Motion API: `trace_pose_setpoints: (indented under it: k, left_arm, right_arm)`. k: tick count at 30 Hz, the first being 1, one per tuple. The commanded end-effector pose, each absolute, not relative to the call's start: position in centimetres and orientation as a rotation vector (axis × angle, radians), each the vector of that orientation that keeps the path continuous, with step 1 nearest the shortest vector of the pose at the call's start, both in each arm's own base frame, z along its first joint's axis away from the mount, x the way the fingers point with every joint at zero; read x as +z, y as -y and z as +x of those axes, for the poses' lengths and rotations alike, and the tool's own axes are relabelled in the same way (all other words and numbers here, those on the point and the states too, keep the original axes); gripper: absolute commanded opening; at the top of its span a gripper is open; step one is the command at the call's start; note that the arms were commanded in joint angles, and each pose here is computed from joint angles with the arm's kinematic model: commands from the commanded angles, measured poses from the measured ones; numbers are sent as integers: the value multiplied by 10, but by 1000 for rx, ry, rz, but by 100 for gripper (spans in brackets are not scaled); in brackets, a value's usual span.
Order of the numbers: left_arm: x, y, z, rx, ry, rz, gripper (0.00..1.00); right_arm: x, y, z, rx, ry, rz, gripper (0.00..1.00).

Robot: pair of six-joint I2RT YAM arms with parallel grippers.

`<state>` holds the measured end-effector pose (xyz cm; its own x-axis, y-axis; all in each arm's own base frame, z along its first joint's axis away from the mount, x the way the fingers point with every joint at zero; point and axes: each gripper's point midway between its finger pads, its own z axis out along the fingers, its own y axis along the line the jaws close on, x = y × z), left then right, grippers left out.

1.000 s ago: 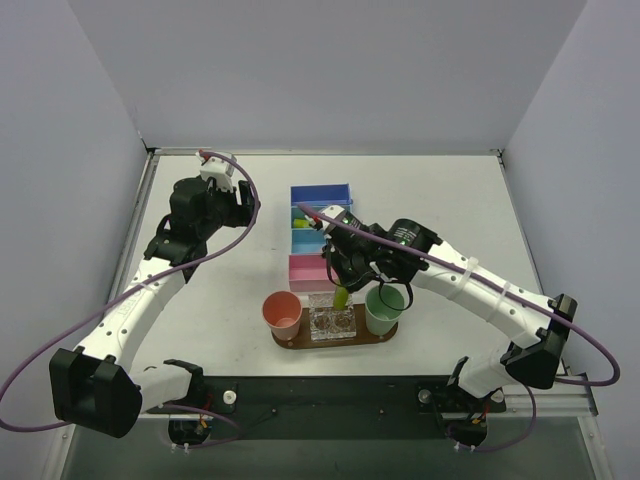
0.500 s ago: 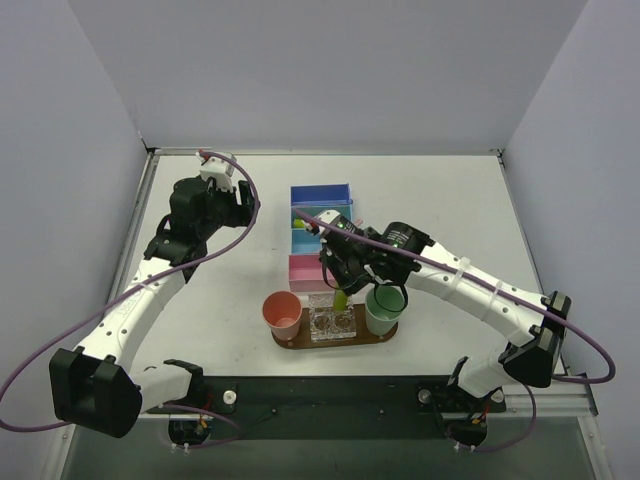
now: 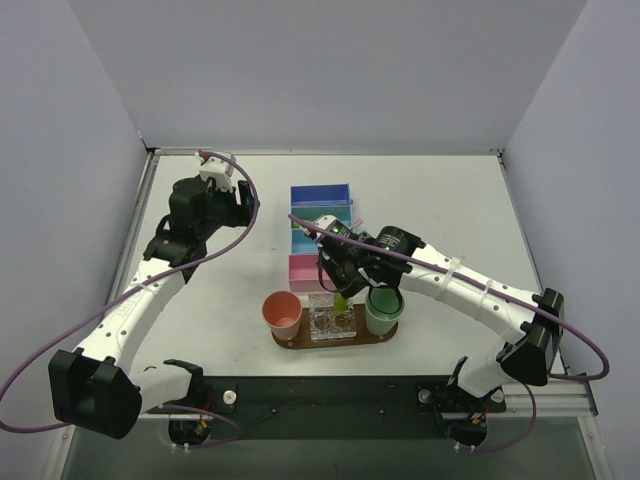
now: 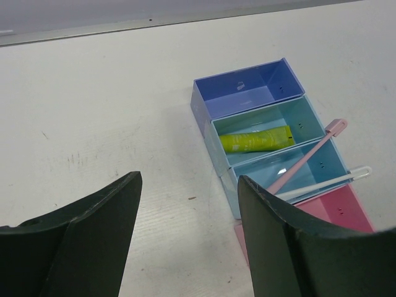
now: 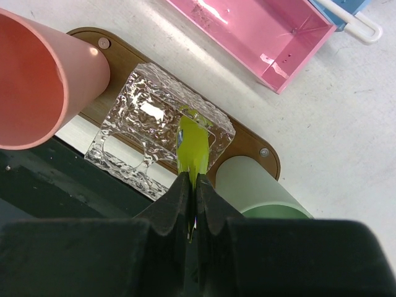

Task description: Prepare toiletry sets of a toothbrush and toothpaste on the tray

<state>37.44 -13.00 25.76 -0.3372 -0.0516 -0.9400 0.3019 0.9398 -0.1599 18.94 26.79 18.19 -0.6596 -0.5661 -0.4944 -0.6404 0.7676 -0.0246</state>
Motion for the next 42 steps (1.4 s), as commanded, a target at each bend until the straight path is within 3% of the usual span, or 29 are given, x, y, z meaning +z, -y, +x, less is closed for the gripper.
trace_pose_setpoints:
  k: [1, 32, 42]
  left_arm:
    - [280, 128, 373, -356, -1820, 180, 73]
    - [281, 130, 372, -365, -1817, 188, 73]
    - [282, 131, 372, -368, -1813, 190, 74]
  right_arm:
    - [177, -270, 193, 188, -2467, -882, 0]
    - [150, -270, 192, 143, -2486, -879, 0]
    - [155, -272, 194, 158, -2474, -868, 27]
